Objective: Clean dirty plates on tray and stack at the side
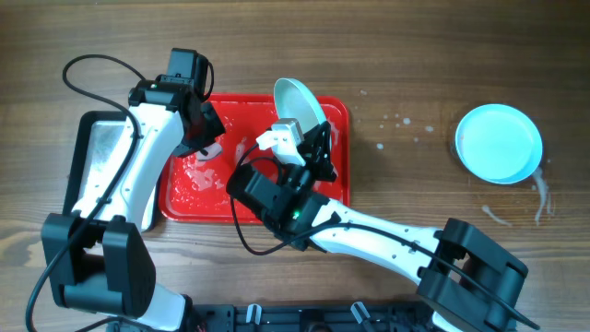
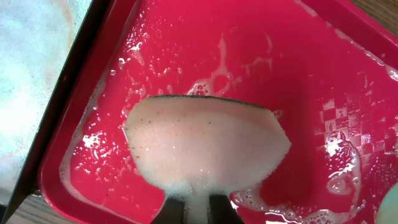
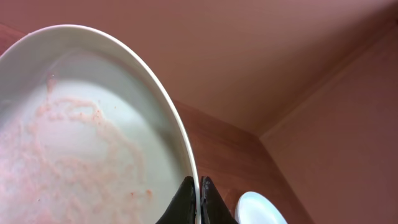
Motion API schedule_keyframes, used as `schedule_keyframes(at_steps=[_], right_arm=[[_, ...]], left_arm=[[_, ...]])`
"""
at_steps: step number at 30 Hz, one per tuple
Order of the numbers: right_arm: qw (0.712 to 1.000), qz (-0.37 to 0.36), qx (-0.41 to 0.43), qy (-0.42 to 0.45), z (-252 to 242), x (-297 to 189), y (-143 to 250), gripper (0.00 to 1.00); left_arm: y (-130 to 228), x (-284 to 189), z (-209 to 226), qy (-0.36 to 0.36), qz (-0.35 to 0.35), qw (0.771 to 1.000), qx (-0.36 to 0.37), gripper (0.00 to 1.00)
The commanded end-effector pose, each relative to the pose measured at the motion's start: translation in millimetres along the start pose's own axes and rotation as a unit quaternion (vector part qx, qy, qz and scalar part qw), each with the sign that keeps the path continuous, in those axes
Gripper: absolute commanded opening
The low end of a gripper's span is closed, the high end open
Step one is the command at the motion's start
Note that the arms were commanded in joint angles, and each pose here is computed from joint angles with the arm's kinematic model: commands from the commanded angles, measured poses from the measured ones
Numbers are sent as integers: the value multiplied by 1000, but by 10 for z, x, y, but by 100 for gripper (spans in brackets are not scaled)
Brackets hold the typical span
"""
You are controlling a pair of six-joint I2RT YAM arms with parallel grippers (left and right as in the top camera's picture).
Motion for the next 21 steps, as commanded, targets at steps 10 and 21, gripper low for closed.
schedule_keyframes(at_steps=[10,21], right_arm=[[997,26,-26,-65,166,-7,461,4],[992,46,69,-92,63,15,385,4]], left_arm=[[-68,-73,-23,15,-20,1000,-13,4],[-65,-73,-22,14,-19,1000,-13,4]])
Point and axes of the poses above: each gripper's point midway between its finger pads, its own x axis out along the fingers, its own z axis along the line the jaws close on, y = z × x, the point moved 6 cm from there along -x, back along the fingers, and after that the axes turned 4 degrees about x, right-handed, at the moved point
